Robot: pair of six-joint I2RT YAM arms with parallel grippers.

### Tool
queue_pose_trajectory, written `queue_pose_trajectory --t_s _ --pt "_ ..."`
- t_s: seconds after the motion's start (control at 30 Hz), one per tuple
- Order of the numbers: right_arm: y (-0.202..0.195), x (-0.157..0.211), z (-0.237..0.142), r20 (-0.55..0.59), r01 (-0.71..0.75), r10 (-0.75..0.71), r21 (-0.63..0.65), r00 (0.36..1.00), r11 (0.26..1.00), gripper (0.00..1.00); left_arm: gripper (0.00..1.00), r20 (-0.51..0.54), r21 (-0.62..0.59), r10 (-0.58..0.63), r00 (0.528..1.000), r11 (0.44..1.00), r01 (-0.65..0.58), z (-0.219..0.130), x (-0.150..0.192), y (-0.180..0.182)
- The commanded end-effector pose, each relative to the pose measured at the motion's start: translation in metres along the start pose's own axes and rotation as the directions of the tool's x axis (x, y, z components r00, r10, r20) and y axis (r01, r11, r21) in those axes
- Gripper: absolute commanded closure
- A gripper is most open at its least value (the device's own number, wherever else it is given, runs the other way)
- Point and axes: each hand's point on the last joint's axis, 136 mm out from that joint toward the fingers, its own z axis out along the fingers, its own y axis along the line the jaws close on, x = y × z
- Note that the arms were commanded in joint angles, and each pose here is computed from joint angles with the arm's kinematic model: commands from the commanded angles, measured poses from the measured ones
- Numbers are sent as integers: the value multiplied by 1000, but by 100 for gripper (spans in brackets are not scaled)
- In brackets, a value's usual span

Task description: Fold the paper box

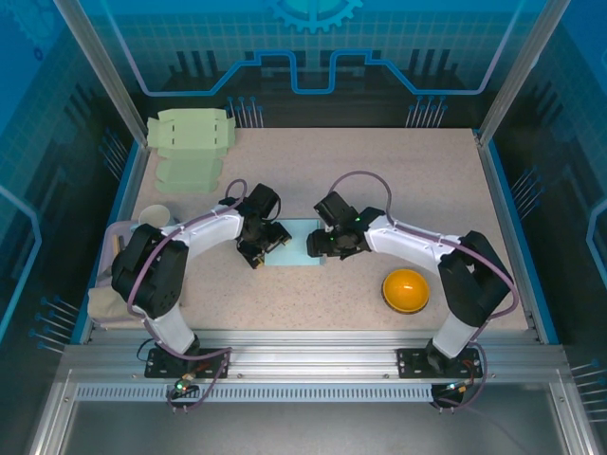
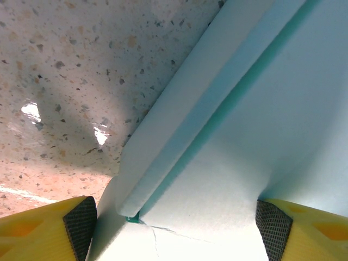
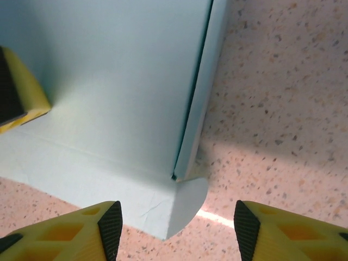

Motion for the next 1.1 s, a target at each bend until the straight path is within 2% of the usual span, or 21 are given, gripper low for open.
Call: queue_pose_trajectory --t_s 0.0,0.37,0.73,1.07 --pt "3 13 6 -25 -44 43 -28 999 999 42 19 4 -90 -1 1000 996 1 13 0 20" --pt "21 20 26 -42 -142 137 -162 990 977 48 19 6 -97 -8 1000 995 8 16 0 23" --pt "32 17 22 -48 -142 135 -217 990 966 58 19 3 -98 -16 1000 995 16 18 1 22" --pt "28 15 24 -23 -101 98 -197 995 975 62 19 2 -97 -20 1000 995 21 20 1 22"
